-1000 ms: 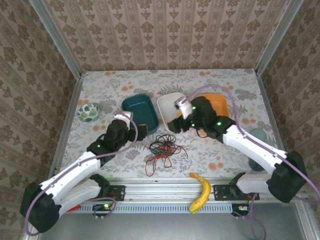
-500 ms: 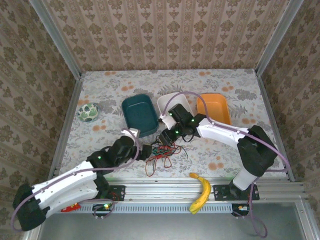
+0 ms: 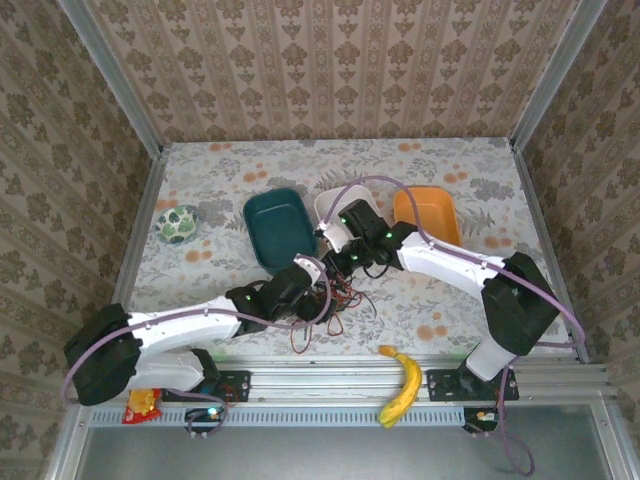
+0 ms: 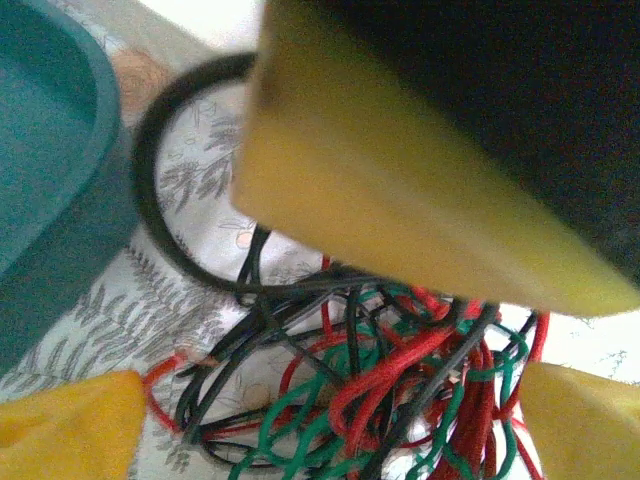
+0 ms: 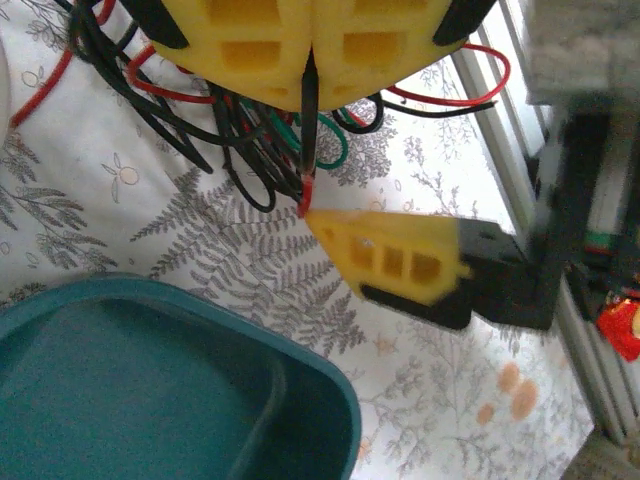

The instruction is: Untangle the cables

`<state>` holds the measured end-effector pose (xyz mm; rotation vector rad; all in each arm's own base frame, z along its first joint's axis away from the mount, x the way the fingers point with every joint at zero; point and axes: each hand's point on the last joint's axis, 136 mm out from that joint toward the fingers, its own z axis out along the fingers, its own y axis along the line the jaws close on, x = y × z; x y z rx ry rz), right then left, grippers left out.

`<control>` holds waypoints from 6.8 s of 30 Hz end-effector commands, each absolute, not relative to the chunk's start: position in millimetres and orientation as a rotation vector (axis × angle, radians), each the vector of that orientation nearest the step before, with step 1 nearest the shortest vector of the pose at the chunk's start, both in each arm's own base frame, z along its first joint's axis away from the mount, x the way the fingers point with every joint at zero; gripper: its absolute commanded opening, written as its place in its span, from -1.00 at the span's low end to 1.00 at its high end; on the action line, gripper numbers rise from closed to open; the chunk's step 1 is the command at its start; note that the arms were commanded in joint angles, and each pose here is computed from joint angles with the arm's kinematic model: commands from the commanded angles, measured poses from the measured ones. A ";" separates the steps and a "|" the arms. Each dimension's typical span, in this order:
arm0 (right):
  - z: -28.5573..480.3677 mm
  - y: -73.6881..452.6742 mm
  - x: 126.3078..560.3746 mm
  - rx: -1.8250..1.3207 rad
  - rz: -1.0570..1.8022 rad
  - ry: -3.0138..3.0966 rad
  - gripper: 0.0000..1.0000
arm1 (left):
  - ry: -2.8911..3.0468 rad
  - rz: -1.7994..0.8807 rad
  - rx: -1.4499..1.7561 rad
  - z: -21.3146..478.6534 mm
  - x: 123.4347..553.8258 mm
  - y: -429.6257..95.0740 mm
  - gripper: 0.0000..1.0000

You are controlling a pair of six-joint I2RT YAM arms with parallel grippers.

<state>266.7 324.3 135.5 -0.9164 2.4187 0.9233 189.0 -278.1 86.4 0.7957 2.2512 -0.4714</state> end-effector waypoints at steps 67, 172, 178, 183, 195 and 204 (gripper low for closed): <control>603.5 22.4 292.0 0.103 0.515 1.064 -1.00 | 2.481 -0.201 0.628 -28.0 171.0 -211.1 -1.00; 186.4 29.6 390.1 0.429 0.150 2.115 0.13 | 2.172 -0.162 0.844 37.8 189.3 -271.9 -0.71; 195.2 92.1 375.0 0.239 0.285 2.127 0.15 | 2.168 -0.172 0.882 36.2 189.6 -281.3 -0.71; 184.5 138.8 363.2 0.141 0.423 2.156 0.15 | 2.174 -0.168 0.906 32.4 189.5 -286.1 -0.72; 123.8 240.2 314.8 -0.331 0.801 2.422 0.10 | 2.165 -0.207 0.909 35.0 185.1 -285.2 -0.71; 88.9 251.5 290.5 -0.382 0.924 2.581 0.05 | 2.173 -0.199 0.897 33.1 184.7 -281.2 -0.69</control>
